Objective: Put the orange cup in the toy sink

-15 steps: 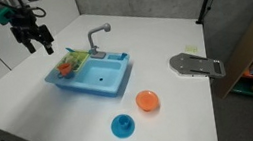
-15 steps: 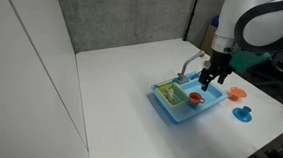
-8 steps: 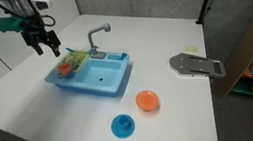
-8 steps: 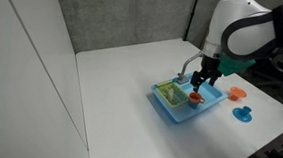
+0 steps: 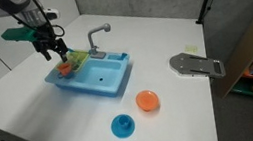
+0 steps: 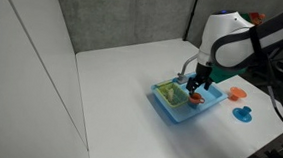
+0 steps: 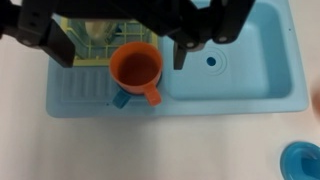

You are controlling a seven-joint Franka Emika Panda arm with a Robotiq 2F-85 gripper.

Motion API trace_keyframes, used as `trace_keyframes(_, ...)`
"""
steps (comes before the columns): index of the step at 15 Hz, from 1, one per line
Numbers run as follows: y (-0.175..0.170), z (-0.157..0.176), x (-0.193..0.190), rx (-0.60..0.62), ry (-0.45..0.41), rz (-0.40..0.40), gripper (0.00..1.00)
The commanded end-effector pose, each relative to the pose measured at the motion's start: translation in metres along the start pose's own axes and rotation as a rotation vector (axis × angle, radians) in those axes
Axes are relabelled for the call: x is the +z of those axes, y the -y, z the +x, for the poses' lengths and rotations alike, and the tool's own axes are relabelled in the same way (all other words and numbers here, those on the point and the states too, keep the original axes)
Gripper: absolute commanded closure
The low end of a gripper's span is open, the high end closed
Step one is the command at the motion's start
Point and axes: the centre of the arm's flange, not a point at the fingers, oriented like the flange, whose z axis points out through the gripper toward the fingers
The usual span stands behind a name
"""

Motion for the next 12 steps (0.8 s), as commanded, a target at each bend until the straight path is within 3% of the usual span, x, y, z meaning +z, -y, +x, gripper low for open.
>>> trace_keyframes(1, 0.002, 0.016, 0.013, 0.017, -0.004, -0.019, 0.0)
trace_keyframes(12, 0.002, 0.025, 0.037, 0.017, 0.027, -0.031, 0.0)
